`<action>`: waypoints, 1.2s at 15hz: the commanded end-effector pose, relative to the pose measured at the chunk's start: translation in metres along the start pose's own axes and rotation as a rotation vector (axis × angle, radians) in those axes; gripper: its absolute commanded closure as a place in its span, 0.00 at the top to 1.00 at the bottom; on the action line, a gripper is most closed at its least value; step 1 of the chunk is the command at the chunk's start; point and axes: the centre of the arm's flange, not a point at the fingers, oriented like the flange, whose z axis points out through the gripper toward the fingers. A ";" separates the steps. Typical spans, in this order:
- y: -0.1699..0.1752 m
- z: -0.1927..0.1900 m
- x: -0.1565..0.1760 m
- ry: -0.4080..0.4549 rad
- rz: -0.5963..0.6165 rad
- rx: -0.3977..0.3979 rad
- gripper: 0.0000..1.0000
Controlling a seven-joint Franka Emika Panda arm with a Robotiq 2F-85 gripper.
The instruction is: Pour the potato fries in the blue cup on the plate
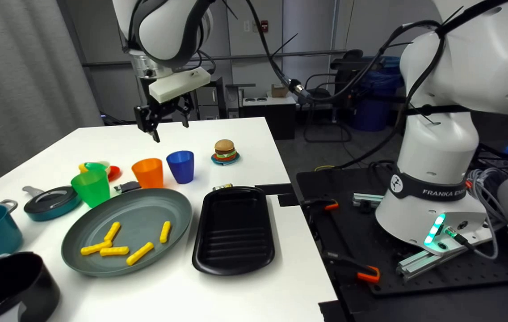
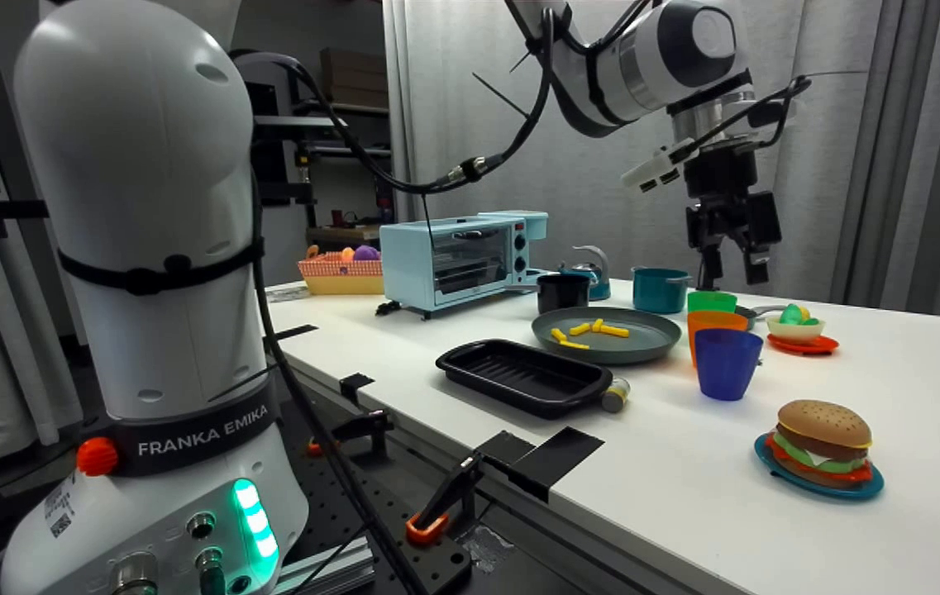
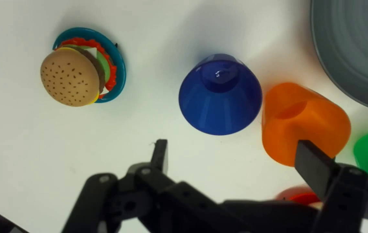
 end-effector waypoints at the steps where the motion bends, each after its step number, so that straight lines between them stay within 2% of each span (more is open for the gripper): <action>1: -0.020 -0.030 -0.028 0.033 -0.084 0.022 1.00; 9: -0.076 -0.067 -0.097 0.052 -0.307 0.053 1.00; 18: -0.065 -0.075 -0.158 0.052 -0.538 -0.084 1.00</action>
